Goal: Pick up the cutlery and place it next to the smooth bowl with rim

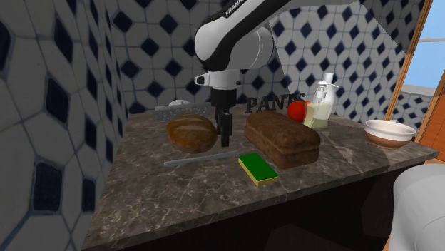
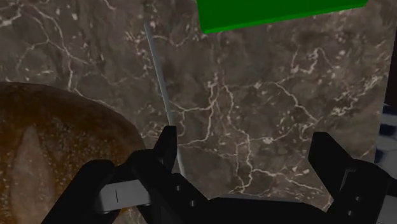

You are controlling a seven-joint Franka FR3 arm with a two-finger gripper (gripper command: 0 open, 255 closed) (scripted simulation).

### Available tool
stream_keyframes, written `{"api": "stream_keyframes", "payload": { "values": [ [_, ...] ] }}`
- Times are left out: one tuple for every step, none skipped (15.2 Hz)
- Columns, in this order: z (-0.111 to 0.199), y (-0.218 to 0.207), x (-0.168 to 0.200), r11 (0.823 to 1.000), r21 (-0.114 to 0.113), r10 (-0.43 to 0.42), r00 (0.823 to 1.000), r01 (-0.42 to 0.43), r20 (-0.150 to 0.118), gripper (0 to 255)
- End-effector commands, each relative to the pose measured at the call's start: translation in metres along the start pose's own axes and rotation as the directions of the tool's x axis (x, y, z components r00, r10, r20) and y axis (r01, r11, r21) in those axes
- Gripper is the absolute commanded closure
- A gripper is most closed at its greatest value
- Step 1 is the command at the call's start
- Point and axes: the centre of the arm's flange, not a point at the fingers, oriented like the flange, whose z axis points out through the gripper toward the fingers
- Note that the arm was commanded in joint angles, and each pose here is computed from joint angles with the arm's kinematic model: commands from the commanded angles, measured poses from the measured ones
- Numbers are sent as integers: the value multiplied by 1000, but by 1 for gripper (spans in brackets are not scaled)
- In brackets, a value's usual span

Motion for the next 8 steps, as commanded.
{"api": "stream_keyframes", "payload": {
  "values": [
    [14, 28, 0, 998, 3, -60, 998, 60, -1, 0],
    [20, 39, 2, 996, 6, -88, 996, 88, -2, 0],
    [27, 51, 4, 993, 9, -115, 993, 115, -4, 0],
    [33, 63, 7, 990, 11, -142, 990, 142, -5, 0],
    [39, 74, 10, 985, 14, -169, 986, 169, -7, 0],
    [45, 74, 10, 985, 14, -169, 986, 169, -7, 0],
    [50, 74, 10, 985, 14, -169, 986, 169, -7, 0],
    [55, 74, 10, 985, 14, -169, 986, 169, -7, 0]
  ]
}}
